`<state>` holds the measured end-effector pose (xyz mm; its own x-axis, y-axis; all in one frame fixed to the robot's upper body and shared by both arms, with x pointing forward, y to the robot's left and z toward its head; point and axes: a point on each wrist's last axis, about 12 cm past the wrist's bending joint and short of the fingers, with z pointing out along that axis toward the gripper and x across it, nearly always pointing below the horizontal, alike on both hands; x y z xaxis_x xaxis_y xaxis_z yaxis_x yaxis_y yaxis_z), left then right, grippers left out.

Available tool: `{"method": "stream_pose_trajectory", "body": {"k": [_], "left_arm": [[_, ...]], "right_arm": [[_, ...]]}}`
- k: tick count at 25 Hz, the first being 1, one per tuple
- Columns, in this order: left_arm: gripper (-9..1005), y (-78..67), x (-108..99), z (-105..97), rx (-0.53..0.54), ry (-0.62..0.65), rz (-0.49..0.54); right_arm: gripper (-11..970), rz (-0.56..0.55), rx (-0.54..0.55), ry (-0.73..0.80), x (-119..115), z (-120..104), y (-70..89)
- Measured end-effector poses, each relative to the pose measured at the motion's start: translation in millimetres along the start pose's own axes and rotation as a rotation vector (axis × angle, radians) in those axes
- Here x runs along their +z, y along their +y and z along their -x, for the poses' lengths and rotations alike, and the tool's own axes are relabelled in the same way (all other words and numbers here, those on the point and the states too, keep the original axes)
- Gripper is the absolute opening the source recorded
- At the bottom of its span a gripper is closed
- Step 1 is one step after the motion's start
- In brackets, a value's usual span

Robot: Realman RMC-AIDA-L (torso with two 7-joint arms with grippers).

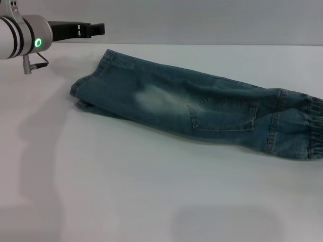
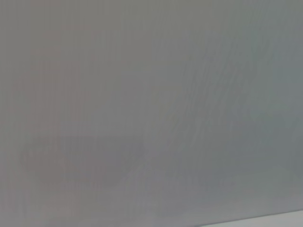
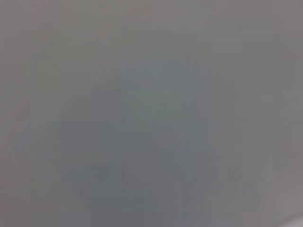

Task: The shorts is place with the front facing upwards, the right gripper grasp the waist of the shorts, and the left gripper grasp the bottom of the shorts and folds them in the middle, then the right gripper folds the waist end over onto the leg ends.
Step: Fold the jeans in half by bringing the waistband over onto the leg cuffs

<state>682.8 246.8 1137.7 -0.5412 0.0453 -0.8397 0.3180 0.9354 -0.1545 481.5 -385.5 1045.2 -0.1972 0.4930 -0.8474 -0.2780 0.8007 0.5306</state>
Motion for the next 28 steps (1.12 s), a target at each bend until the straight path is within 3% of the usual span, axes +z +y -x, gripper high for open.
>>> {"method": "stream_pose_trajectory", "body": {"k": [9,19,28], "left_arm": [[846,-1.8,0.2,-4.9,0.003,-0.018,-0.028],[845,1.3,-2.7,-11.9,-0.017,-0.03,-0.045],[845,3.5,-3.1,-17.4,-0.017,-0.019,-0.044]], "right_arm": [[536,0.146,-0.082,0.084,54.3,-25.7,33.5],[535,0.079,-0.101,0.188,74.2,-60.2,43.0],[535,-0.011,-0.118,0.195,71.9,-64.6,33.7]]}}
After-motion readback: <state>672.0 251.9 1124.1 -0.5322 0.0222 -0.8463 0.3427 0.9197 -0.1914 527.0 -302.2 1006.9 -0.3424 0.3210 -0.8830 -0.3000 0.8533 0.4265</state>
